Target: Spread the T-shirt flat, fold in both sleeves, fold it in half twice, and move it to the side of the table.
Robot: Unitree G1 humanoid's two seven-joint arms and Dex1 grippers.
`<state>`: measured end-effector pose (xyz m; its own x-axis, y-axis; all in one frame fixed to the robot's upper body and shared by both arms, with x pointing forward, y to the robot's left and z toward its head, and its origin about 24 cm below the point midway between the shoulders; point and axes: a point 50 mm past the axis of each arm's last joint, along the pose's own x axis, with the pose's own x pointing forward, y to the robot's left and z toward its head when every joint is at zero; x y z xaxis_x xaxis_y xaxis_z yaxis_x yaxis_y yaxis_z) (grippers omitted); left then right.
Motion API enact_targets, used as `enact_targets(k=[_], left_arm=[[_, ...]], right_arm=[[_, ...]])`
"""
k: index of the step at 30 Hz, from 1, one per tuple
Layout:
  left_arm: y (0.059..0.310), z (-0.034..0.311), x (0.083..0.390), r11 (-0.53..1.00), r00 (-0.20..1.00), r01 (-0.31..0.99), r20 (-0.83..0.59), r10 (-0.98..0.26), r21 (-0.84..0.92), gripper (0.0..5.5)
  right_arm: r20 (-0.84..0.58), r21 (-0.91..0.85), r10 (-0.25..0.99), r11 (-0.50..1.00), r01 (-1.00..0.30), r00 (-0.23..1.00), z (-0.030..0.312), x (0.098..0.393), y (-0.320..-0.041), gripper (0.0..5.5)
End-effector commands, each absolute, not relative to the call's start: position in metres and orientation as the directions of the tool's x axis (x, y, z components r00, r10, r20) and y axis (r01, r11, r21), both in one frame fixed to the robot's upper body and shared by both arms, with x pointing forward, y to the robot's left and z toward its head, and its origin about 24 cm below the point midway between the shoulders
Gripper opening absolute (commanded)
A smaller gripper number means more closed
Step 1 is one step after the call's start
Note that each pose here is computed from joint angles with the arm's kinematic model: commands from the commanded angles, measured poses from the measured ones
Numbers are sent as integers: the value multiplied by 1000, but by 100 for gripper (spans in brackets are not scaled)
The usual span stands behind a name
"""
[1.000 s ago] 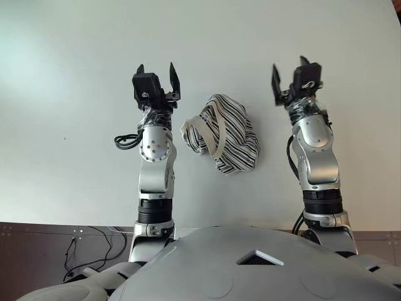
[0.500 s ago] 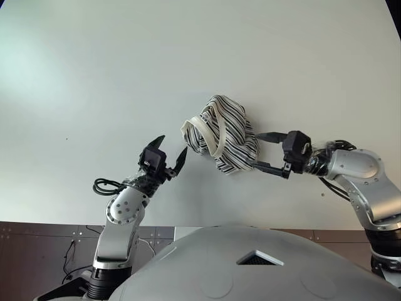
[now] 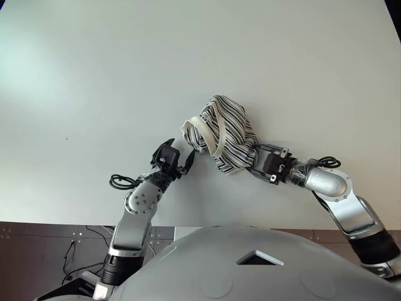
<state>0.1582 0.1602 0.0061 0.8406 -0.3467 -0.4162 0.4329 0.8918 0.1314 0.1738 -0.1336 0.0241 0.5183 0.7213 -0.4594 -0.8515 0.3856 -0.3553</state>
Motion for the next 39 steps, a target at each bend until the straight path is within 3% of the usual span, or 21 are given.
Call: enact_targets(k=[1,9,13,19,23,27,29,32,34,39], left_arm=[[149,4,178,896,833,444,-381,-402,24,351],[149,15,210,892,873,362,-237,-426,-269,351],[143,6,226,882,860,372,-252,-444,-288,287],[127,-10,220,833,773,533,-316,-551,-149,198],[136,11,215,793,758,609,-267,-595,-40,138],[136,55,239,750,756,651,-180,-629,112,76],[123,74,239,664,678,735,-151,-719,134,35],[115,70,209,456,467,884,-233,-853,106,15],[120,58,195,357,362,931,-311,-879,75,15],[140,45,179,247,246,968,-409,-879,51,15]], right_arm=[[-427,-296,663,540,-788,614,16,189,-127,321],[-386,-255,567,692,-675,727,11,220,-130,321],[-355,-232,552,730,-643,755,10,227,-127,321],[-310,-182,469,824,-536,827,14,245,-133,321],[-316,-159,401,871,-464,860,11,255,-143,321],[-341,-153,302,917,-369,890,3,267,-144,321],[-330,-128,216,954,-270,919,4,280,-147,321],[-300,-47,70,995,-88,951,11,300,-161,321],[-286,-34,30,999,-42,958,14,308,-166,321],[-245,-48,-47,998,37,968,26,329,-180,321]])
